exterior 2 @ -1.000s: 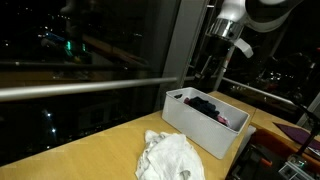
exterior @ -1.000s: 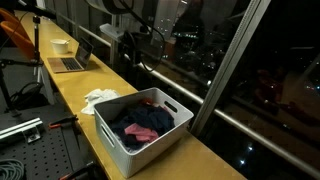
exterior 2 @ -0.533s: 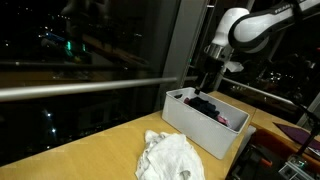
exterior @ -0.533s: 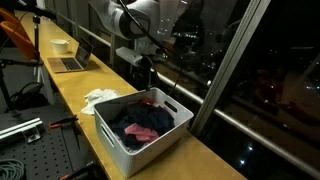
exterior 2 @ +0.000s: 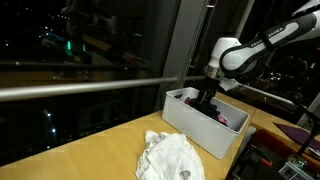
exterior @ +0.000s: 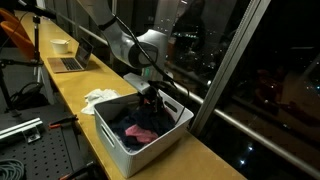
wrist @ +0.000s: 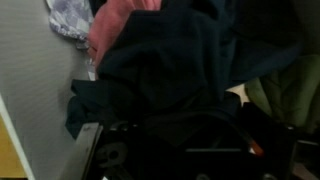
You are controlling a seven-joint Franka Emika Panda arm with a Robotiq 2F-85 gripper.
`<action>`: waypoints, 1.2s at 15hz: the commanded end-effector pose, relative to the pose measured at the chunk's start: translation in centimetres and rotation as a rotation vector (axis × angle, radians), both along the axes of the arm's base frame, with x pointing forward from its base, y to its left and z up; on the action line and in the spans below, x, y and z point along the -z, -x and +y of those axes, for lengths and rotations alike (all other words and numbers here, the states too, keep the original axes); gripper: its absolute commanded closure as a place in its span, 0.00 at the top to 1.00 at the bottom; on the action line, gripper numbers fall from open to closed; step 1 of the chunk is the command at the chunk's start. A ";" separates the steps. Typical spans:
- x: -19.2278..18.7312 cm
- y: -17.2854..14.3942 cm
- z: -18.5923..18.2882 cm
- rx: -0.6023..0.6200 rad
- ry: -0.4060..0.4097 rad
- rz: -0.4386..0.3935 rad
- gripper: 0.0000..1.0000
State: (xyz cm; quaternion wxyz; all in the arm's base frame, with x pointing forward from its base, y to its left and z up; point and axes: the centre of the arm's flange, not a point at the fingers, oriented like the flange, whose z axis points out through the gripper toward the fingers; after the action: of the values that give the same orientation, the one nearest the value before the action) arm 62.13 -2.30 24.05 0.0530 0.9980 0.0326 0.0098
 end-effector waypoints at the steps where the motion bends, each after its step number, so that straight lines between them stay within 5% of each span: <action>1: 0.8 -1.5 -2.1 0.002 0.039 -0.002 1.00; 9: 11.4 -1.9 -4.1 0.057 -0.018 0.097 1.00; 13: 12.9 -1.7 -6.2 0.105 -0.046 0.119 1.00; 14: 12.5 -1.8 -6.4 0.116 -0.053 0.112 0.75; 16: 11.4 -1.7 -6.7 0.129 -0.062 0.098 0.71; 18: 9.6 -1.4 -6.4 0.134 -0.065 0.077 0.56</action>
State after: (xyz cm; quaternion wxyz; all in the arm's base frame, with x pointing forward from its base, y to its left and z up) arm 63.63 -8.24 13.62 0.0306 0.9983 -0.0325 -0.0378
